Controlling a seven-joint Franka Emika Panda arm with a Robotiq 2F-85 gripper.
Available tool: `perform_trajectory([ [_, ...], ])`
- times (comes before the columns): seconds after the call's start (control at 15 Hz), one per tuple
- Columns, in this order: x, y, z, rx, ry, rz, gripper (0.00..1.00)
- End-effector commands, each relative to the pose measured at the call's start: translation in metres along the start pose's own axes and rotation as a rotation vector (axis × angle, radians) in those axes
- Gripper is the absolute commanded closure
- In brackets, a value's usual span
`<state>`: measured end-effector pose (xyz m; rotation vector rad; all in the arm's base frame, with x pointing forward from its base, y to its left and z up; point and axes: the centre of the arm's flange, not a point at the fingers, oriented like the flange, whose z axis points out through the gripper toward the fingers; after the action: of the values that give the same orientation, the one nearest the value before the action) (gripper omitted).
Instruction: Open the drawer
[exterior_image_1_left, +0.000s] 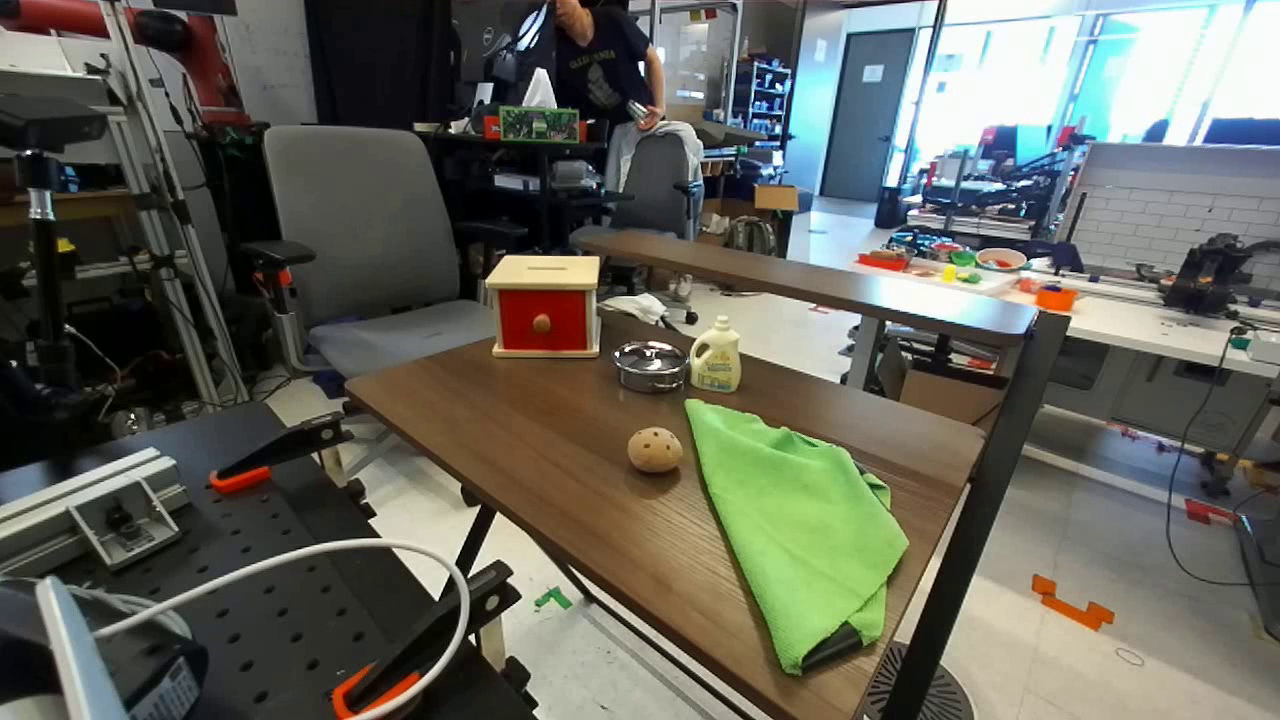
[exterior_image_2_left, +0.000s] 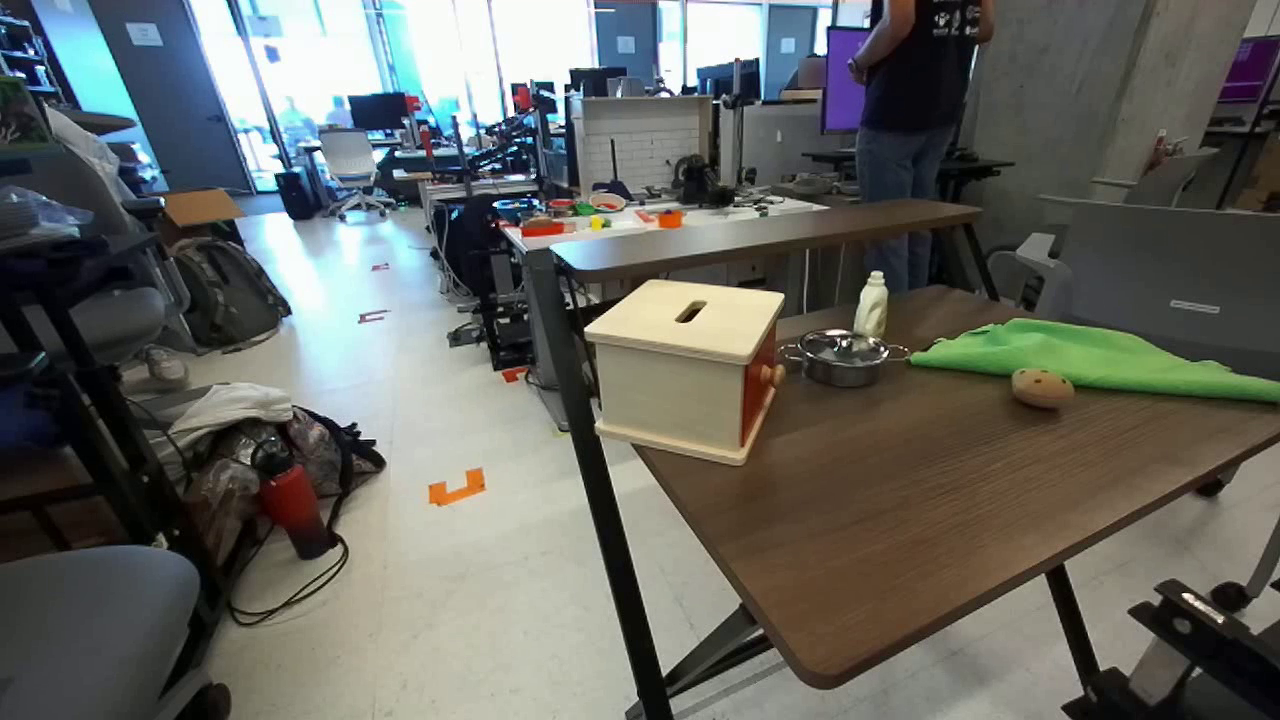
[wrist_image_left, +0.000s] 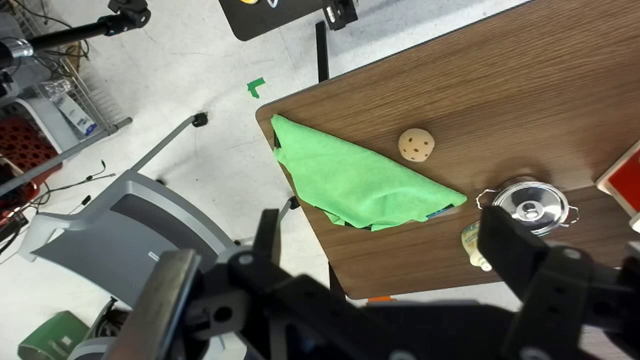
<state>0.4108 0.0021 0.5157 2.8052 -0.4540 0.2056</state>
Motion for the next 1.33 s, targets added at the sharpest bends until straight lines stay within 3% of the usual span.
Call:
perform_trajectory([
  [0.0,0.005,-0.006,0.008,0.034,0.059,0.034,0.00],
  [0.2,0.015,-0.017,0.029,0.069,0.159,0.071,0.00],
  [0.27,0.018,-0.022,0.038,0.096,0.145,0.079,0.00],
  [0.47,0.020,-0.038,0.071,0.252,0.015,0.078,0.00],
  [0.87,0.032,-0.107,0.130,0.512,-0.127,-0.040,0.00],
  [1.0,0.036,-0.129,0.140,0.565,-0.196,-0.114,0.00],
  [1.07,0.015,-0.114,0.133,0.510,-0.144,-0.057,0.00],
  [1.27,0.022,-0.133,0.144,0.540,-0.170,-0.101,0.00],
])
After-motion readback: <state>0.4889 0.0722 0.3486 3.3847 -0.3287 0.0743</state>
